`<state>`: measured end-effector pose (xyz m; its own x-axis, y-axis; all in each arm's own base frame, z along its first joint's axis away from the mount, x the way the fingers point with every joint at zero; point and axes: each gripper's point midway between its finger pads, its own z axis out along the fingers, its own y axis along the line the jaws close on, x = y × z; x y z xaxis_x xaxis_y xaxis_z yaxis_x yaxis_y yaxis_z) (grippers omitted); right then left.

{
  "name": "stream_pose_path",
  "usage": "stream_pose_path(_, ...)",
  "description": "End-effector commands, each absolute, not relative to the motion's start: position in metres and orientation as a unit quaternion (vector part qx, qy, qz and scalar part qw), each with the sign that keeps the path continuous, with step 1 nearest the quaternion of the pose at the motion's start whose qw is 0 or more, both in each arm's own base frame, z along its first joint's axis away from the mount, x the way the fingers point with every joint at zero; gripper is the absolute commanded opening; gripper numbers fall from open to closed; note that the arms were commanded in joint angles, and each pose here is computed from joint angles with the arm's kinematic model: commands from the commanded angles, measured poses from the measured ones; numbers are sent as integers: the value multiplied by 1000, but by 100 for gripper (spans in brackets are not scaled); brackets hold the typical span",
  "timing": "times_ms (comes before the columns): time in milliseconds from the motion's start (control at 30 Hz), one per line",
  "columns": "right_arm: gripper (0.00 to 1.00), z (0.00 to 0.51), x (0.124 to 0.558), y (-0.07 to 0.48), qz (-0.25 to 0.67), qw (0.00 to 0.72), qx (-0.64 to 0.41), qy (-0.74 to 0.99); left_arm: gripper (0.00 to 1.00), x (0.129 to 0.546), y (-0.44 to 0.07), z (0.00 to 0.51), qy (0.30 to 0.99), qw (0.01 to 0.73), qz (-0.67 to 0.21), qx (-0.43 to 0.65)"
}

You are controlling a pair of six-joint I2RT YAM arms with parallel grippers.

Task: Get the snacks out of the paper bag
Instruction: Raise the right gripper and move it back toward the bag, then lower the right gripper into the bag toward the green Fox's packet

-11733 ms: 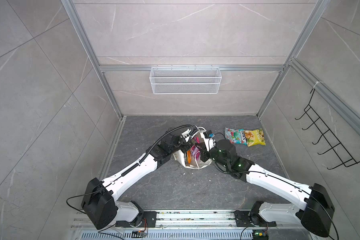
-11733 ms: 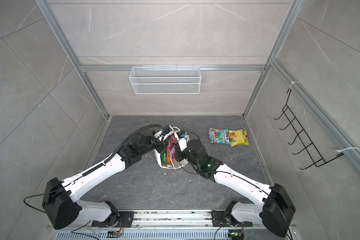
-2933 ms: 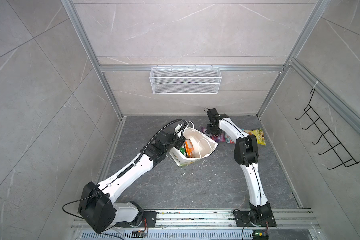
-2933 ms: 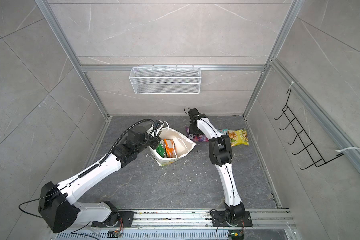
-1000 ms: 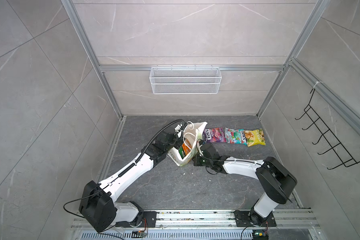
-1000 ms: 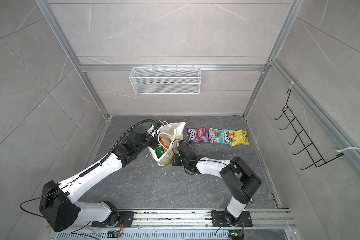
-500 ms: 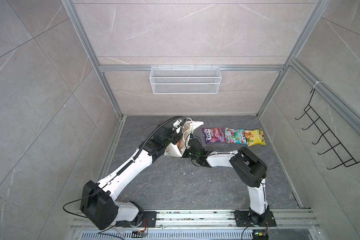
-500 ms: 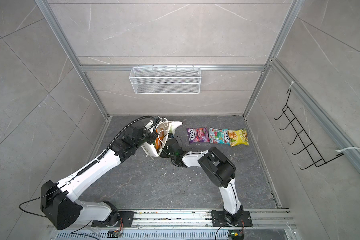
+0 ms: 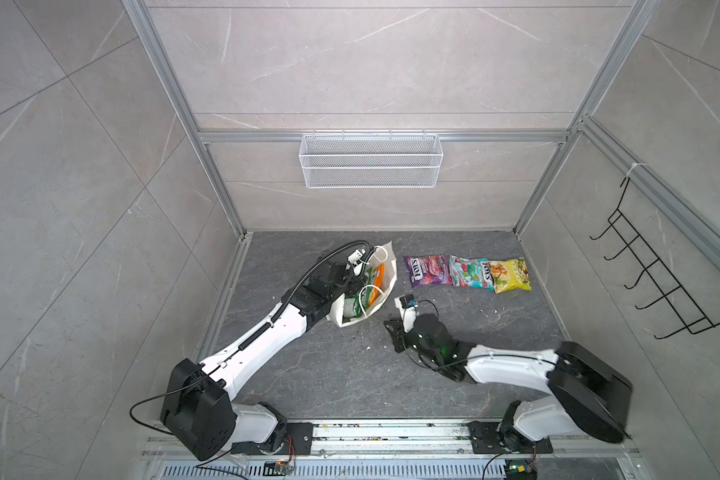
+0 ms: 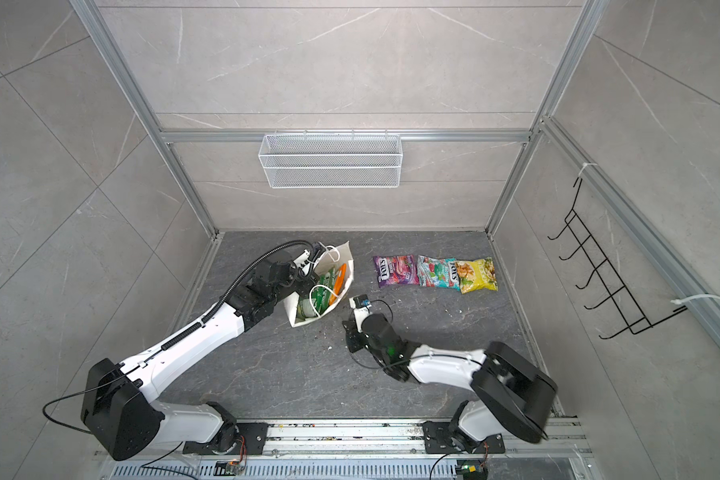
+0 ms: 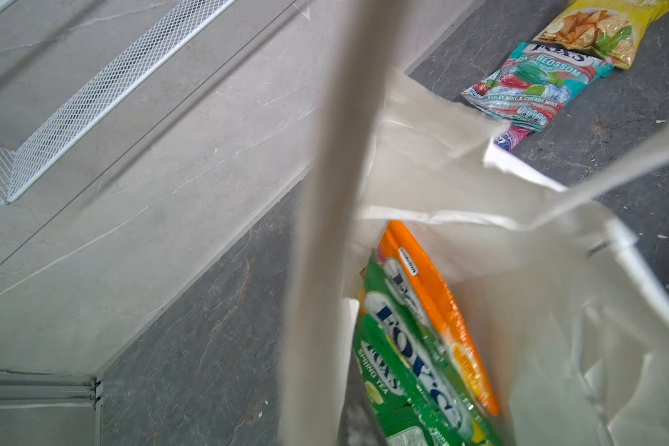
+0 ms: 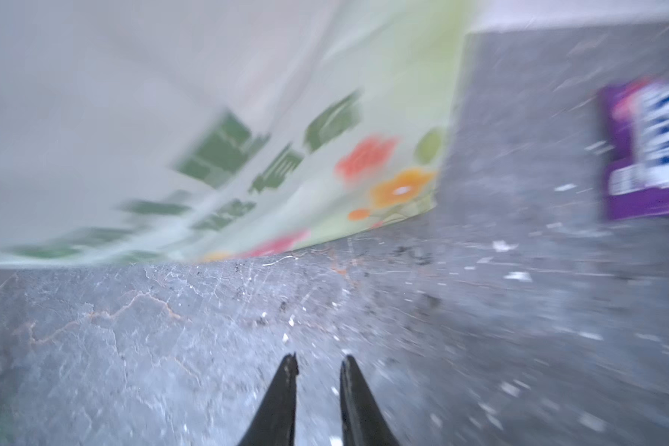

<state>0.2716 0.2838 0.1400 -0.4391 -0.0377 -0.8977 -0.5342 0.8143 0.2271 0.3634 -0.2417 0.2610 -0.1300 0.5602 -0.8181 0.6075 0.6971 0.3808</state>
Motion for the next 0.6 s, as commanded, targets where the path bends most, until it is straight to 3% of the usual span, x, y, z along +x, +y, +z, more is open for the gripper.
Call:
stream_pose_path(0,21,174,282,245,151,552,-170,802,0,353,-251,282,735,555,-63,385)
stream_pose_path(133,17,232,283,234,130,578,-177,786,0,344,-255,275,739,544,-86,389)
stream_pose_path(300,15,300,285,251,252,553,-199,769,0,337,-257,266,742,532,-106,394)
stream_pose_path(400,14,313,291,278,316,479,-226,787,0,336,-256,270,741,536,-108,391)
stream_pose_path(567,13,307,306,313,347,431,-249,795,0,333,-255,284,728,556,-112,386)
